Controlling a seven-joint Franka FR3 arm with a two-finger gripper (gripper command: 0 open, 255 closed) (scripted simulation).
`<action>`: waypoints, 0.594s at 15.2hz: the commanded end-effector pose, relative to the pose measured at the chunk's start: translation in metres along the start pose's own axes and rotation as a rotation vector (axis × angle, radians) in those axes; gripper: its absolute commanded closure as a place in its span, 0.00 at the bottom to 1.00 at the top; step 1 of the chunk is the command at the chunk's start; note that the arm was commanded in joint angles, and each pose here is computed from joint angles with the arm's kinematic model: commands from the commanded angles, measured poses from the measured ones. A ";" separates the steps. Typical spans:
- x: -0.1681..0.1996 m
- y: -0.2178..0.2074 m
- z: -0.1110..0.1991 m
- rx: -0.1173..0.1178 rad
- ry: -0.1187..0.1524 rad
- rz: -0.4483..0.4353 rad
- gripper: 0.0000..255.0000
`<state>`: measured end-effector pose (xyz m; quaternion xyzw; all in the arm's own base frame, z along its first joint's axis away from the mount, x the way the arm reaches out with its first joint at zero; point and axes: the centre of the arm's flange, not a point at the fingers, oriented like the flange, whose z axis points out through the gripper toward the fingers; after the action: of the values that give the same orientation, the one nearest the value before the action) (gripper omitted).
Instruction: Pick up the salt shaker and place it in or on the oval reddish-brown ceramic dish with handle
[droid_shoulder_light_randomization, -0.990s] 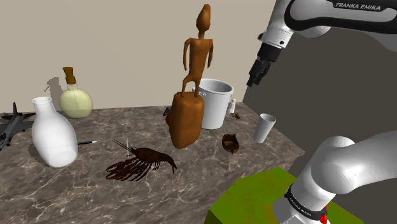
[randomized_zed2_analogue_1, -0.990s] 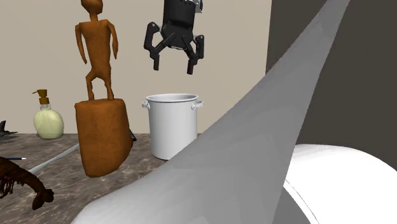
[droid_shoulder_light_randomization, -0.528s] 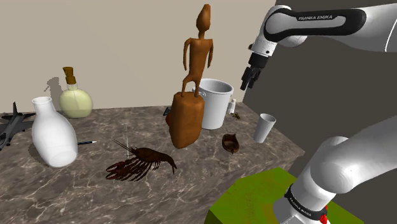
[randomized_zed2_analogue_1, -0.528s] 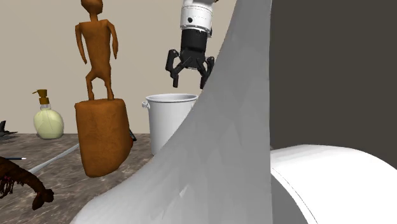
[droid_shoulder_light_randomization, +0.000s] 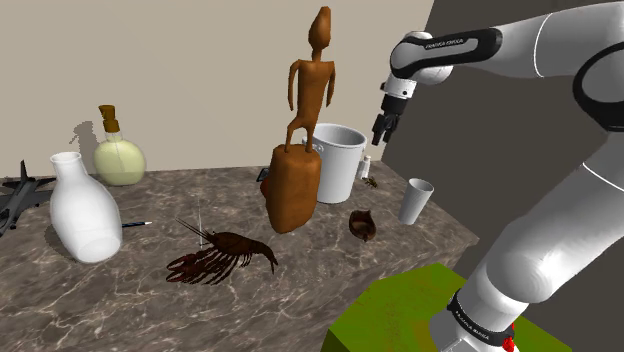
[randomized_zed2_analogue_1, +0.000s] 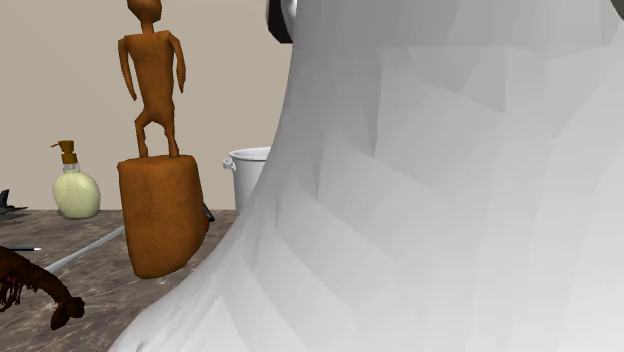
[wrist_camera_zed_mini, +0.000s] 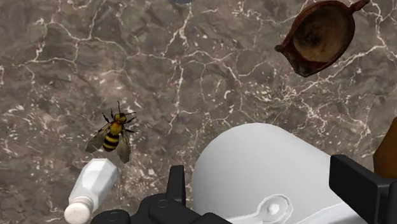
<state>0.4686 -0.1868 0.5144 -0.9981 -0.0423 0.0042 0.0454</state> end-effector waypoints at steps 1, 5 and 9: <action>0.016 0.020 0.012 -0.003 -0.014 0.001 0.00; 0.043 0.062 0.035 -0.006 -0.043 0.005 0.00; 0.069 0.104 0.058 -0.009 -0.072 0.009 0.00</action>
<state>0.5339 -0.2739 0.4677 -0.9983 -0.0378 0.0252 0.0371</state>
